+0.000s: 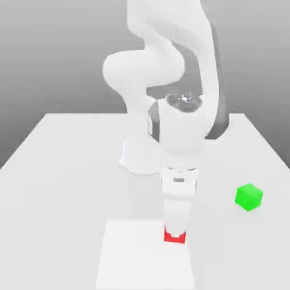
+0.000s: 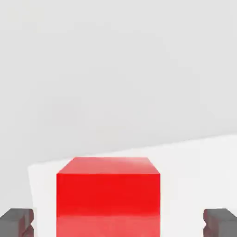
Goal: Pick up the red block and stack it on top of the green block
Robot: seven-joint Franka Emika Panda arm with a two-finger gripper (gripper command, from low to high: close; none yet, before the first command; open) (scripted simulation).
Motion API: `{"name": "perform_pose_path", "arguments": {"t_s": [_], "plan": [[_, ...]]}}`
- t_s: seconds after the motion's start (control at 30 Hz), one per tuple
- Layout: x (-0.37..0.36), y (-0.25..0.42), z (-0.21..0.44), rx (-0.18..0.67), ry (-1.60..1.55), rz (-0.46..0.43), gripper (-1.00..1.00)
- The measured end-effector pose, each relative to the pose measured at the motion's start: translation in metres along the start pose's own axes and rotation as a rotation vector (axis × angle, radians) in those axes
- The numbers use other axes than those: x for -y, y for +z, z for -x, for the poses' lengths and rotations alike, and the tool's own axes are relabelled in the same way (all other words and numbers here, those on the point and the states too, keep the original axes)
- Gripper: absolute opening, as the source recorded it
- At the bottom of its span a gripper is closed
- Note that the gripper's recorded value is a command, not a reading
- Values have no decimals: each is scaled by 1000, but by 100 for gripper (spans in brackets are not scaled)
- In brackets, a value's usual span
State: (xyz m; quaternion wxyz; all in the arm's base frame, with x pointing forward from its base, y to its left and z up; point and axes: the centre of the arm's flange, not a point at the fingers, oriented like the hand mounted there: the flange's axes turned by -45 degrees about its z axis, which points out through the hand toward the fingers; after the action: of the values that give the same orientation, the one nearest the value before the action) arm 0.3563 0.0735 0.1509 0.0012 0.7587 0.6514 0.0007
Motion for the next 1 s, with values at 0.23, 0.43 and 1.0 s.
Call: {"name": "perform_pose_path", "arguments": {"t_s": [0.23, 0.43, 1.0], "plan": [[2, 8, 0, 0, 2, -4, -100], [-2, -27, -1, 0, -2, 1, -100], [161, -87, -194, -2, -1040, -5, -100]]}}
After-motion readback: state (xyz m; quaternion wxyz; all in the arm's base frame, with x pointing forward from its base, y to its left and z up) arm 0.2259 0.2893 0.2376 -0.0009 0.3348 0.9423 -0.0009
